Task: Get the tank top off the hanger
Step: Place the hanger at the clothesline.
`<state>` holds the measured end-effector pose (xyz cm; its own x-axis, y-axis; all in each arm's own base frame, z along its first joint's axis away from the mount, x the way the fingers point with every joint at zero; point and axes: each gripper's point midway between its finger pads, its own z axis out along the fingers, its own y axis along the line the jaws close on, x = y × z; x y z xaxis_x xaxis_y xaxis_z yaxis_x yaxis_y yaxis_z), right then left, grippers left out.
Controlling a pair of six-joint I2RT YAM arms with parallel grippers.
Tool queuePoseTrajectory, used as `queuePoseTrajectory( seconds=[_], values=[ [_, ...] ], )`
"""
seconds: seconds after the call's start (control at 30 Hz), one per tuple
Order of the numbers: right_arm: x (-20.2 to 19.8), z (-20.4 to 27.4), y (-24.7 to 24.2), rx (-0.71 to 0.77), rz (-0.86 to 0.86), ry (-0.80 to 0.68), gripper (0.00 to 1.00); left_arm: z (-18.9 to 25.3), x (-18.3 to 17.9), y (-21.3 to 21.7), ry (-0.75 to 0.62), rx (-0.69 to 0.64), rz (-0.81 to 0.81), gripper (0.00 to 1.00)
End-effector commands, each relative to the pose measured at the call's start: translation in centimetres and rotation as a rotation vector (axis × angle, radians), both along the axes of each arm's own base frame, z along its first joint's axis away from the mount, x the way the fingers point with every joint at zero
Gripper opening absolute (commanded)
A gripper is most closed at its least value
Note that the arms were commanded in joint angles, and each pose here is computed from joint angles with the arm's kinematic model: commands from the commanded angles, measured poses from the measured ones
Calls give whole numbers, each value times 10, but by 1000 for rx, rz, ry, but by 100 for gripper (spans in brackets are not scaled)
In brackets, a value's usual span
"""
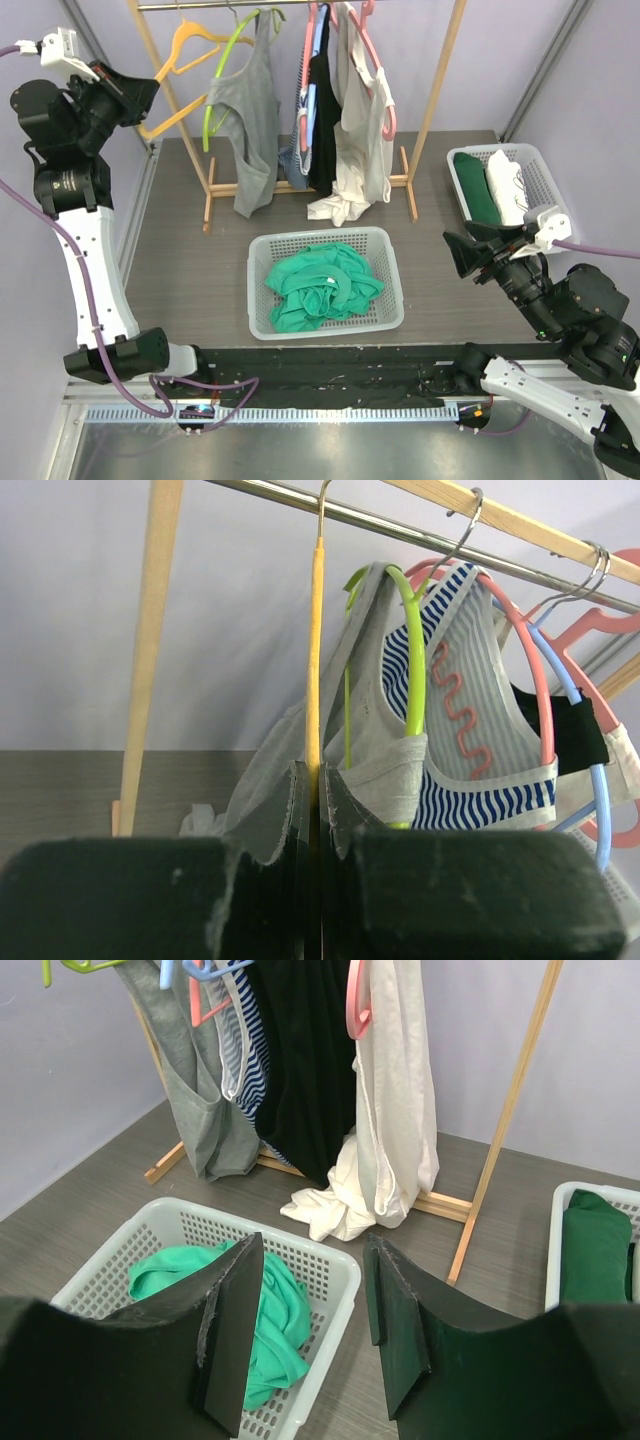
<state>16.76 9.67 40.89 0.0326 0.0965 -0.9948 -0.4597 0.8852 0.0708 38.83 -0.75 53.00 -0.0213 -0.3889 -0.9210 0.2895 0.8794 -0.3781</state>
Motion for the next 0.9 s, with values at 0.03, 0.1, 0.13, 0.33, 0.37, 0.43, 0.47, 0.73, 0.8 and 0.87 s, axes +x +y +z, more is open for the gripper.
queuePoseTrajectory(
  seconds=[0.03, 0.1, 0.13, 0.33, 0.37, 0.43, 0.47, 0.73, 0.8, 0.87],
  values=[
    [-1, 5, -7, 39, -26, -14, 52, 21, -1, 13, -90, 36, 39, 0],
    [-1, 4, -7, 37, -27, -14, 51, 17, -2, 15, -84, 39, 49, 0],
    [-1, 4, -8, 39, -27, -14, 51, 16, -3, 16, -89, 48, 55, 0],
    [1, -1, -6, 27, -29, -7, 51, 5, -10, 32, -65, 85, 161, 0],
    [2, -1, -6, 23, -31, -6, 51, 4, -10, 39, -63, 92, 200, 0],
    [2, -1, -6, 24, -32, -7, 51, 3, -14, 44, -61, 108, 234, 0],
    [2, -2, -5, 26, -31, -5, 51, 4, -15, 46, -68, 123, 248, 0],
    [3, 0, -3, 37, -27, -4, 52, 4, -24, 35, -97, 148, 201, 38],
    [3, 0, -2, 39, -28, -1, 53, 5, -24, 32, -103, 147, 189, 75],
    [4, 2, -3, 44, -32, -3, 55, 6, -24, 32, -104, 142, 188, 94]
  ],
)
